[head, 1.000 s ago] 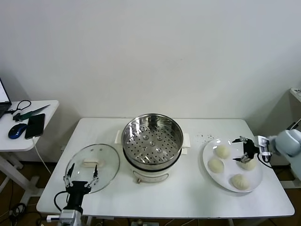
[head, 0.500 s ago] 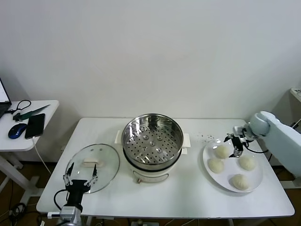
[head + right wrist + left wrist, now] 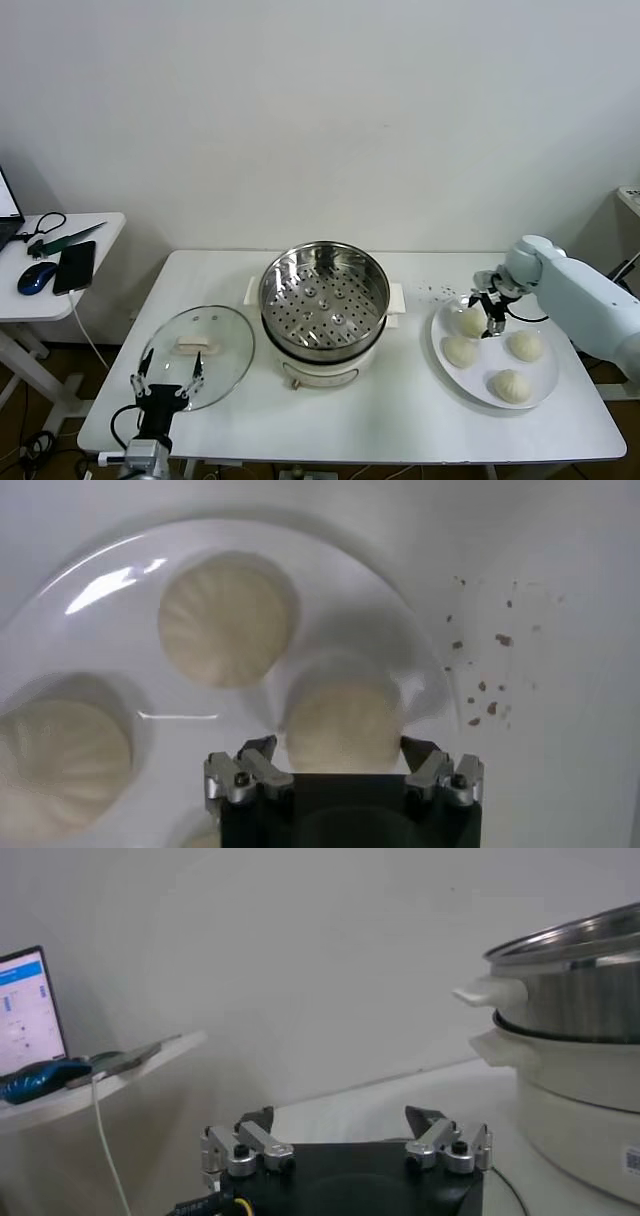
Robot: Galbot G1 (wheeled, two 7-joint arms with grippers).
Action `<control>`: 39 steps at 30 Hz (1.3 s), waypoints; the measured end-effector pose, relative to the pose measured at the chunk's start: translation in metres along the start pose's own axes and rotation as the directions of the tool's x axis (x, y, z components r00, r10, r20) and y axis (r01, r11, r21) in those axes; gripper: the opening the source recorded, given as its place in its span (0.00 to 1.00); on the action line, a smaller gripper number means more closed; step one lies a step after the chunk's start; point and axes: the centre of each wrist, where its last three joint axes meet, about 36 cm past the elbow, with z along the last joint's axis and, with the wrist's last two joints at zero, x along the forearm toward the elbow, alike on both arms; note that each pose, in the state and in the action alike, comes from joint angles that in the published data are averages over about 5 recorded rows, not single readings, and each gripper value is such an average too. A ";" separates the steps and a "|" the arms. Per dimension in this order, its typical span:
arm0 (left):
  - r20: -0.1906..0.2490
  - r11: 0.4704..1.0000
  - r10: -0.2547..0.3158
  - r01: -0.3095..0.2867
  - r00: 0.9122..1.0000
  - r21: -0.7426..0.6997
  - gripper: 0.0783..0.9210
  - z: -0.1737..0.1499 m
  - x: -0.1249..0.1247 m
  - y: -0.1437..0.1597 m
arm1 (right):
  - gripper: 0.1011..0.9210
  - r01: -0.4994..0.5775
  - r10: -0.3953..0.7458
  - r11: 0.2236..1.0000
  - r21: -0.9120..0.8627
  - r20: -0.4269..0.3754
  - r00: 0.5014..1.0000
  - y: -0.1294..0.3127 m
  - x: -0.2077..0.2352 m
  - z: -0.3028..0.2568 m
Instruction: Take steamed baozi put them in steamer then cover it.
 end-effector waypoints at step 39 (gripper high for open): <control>-0.015 1.000 0.008 -0.008 1.000 -0.001 0.88 0.003 0.011 -0.001 | 0.72 -0.186 0.195 0.731 0.656 0.061 0.979 -0.094 0.226 -0.167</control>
